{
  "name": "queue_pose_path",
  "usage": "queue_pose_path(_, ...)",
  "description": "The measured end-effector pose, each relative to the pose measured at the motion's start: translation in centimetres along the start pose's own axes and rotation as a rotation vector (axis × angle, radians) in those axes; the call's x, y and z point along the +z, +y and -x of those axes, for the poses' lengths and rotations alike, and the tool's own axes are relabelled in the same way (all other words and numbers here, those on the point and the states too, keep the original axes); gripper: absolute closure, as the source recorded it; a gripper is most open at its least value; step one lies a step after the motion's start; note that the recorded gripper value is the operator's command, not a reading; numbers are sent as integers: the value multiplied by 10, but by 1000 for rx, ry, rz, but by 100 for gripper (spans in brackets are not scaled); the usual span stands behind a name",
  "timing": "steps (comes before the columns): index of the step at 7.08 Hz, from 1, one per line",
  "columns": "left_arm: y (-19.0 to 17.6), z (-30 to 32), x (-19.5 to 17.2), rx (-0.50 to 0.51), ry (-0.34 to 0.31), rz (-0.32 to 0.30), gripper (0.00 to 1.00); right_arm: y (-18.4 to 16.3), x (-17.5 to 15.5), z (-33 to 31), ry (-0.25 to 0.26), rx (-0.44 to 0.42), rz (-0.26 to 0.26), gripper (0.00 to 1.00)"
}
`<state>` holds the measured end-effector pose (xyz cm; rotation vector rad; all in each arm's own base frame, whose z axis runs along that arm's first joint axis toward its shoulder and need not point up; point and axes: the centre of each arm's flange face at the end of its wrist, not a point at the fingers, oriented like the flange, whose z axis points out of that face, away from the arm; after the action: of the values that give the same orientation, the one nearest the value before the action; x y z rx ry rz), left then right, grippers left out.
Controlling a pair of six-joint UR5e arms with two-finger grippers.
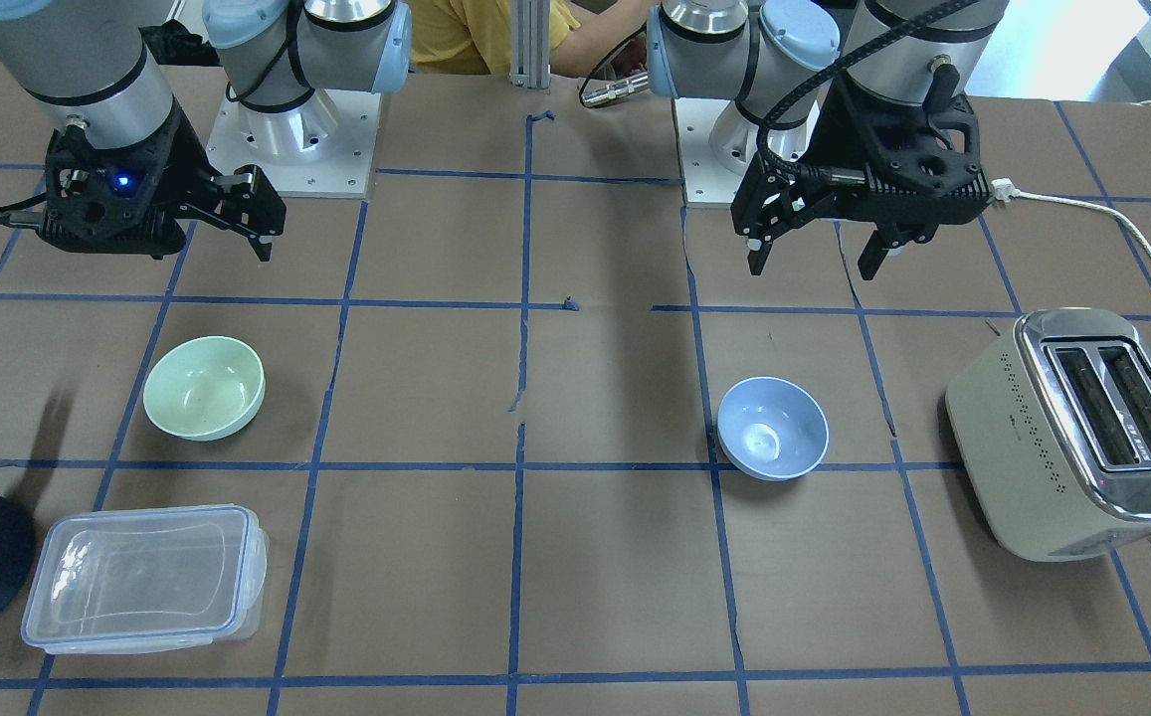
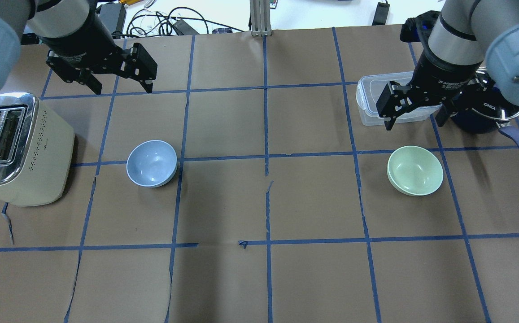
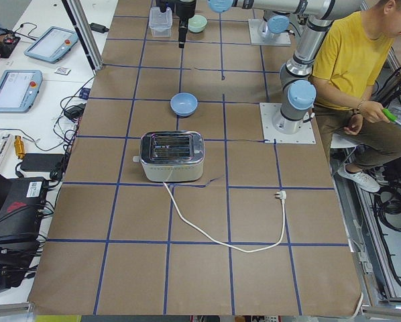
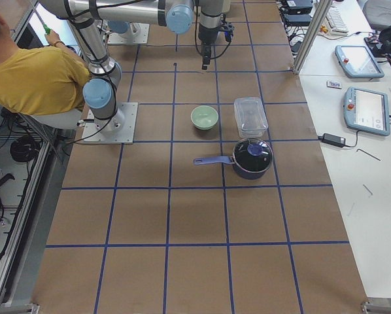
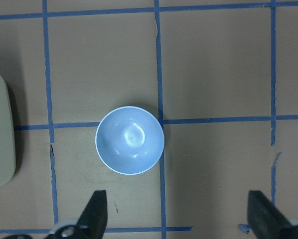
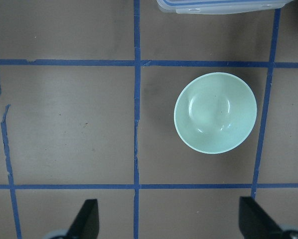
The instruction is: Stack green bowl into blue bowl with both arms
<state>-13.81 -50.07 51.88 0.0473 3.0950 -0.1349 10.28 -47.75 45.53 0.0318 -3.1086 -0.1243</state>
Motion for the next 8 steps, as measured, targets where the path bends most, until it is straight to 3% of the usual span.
queue_pose_path(5,1,0,0,-1,1,1,0,1,3,-1,4,-1,7,0)
queue_pose_path(8,0,0,1,-1,2,2,0,1,3,-5,42,-3,9,0)
